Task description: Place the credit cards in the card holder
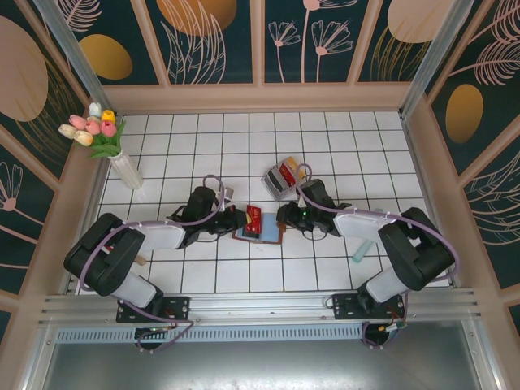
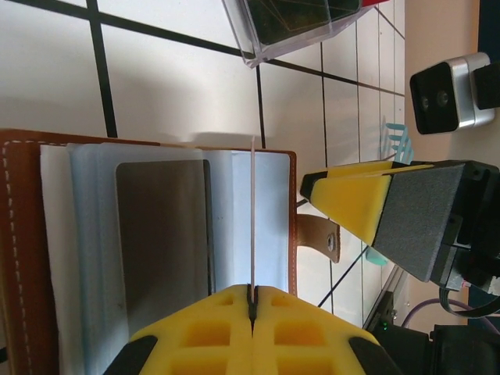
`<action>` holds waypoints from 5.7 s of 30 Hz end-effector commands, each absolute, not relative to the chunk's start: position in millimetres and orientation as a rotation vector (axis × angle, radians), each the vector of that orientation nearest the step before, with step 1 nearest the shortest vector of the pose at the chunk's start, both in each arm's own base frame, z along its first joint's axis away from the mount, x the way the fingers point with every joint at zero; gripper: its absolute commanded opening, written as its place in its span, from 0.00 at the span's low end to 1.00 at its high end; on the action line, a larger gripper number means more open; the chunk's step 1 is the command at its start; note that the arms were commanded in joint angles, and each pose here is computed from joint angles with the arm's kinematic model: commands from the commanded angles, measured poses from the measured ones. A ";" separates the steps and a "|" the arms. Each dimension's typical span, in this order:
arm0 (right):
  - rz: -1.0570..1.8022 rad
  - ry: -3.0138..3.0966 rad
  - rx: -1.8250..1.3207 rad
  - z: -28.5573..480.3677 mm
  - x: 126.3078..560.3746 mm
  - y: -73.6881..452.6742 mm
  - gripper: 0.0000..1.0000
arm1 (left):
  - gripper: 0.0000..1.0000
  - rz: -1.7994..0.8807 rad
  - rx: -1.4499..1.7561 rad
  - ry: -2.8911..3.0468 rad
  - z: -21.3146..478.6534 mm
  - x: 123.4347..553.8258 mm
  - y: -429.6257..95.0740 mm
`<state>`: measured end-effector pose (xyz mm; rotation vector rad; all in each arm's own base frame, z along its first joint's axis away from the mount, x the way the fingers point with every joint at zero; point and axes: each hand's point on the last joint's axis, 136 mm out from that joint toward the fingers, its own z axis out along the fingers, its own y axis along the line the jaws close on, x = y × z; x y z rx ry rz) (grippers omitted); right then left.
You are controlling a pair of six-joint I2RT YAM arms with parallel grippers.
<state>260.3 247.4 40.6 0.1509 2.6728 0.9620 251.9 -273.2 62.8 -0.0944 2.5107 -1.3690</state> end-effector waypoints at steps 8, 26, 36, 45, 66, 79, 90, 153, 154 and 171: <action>0.925 2.695 0.163 25.9 256.5 244.2 0.36 | 0.00 -1.268 -0.094 2.548 37.6 253.0 -274.2; 0.935 2.723 0.162 16.5 252.9 247.4 0.27 | 0.02 -1.311 -0.080 2.625 26.4 242.6 -290.3; 0.919 2.727 0.166 15.1 253.7 246.8 0.27 | 0.02 -1.298 -0.074 2.718 24.4 229.9 -291.5; 0.954 2.729 0.155 15.6 251.8 251.1 0.27 | 0.06 -1.345 -0.077 2.702 31.4 235.2 -305.6; 0.956 2.735 0.190 15.3 251.4 250.5 0.28 | 0.34 -1.117 0.011 2.737 32.7 241.4 -313.4; 0.948 2.738 0.185 14.3 251.5 249.8 0.28 | 0.32 -1.084 0.011 2.719 43.9 242.2 -307.9; 0.971 2.741 0.191 13.7 249.9 252.0 0.28 | 0.09 -1.133 -0.022 2.707 40.8 239.4 -309.1; 0.637 2.726 -0.144 56.0 234.9 328.3 0.04 | 0.55 -0.770 -0.368 2.582 38.2 249.5 -227.6; 0.635 2.732 -0.146 53.7 232.9 329.3 0.04 | 0.57 -0.771 -0.373 2.584 36.1 248.2 -226.8; 0.453 2.836 -0.230 29.2 211.0 327.3 0.03 | 0.22 -0.888 -0.305 2.647 16.6 239.0 -246.4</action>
